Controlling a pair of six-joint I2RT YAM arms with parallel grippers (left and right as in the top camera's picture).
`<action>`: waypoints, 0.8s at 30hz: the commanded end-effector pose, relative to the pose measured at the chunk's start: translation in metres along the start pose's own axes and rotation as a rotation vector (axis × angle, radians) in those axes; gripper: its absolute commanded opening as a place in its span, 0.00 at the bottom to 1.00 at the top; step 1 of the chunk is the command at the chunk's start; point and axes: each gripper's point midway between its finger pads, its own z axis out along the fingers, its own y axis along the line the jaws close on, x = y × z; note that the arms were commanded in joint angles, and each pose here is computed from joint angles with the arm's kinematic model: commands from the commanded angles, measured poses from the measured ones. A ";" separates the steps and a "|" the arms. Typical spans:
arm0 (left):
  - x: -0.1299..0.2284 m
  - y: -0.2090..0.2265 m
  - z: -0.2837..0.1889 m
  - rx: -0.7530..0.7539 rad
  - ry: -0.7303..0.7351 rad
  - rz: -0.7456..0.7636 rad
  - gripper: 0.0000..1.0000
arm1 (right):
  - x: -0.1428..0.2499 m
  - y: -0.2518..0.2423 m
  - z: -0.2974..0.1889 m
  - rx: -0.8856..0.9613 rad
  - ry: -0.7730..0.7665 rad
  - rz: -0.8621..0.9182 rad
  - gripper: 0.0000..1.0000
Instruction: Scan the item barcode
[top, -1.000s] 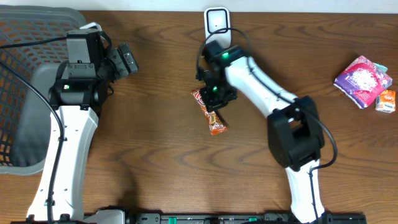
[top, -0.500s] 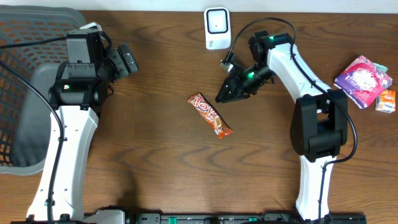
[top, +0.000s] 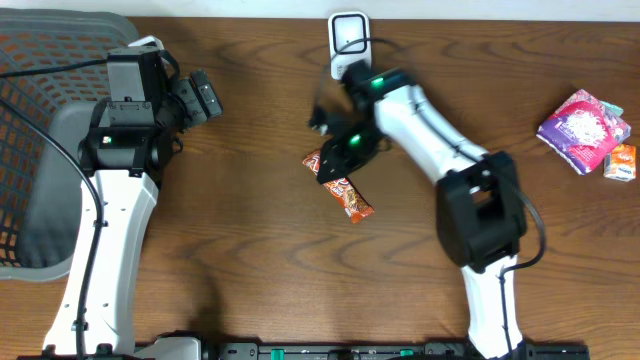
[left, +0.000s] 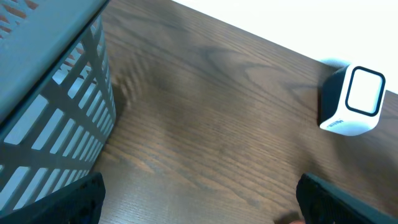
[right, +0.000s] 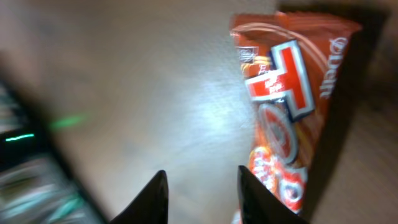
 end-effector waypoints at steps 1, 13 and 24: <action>-0.004 0.000 -0.001 -0.002 -0.008 -0.002 0.98 | 0.004 -0.035 0.001 0.441 0.053 0.028 0.36; -0.004 0.000 -0.001 -0.002 -0.008 -0.002 0.98 | -0.008 -0.033 0.001 0.785 0.025 -0.059 0.52; -0.004 0.000 -0.001 -0.002 -0.008 -0.002 0.98 | 0.022 -0.056 0.041 0.801 0.070 -0.052 0.53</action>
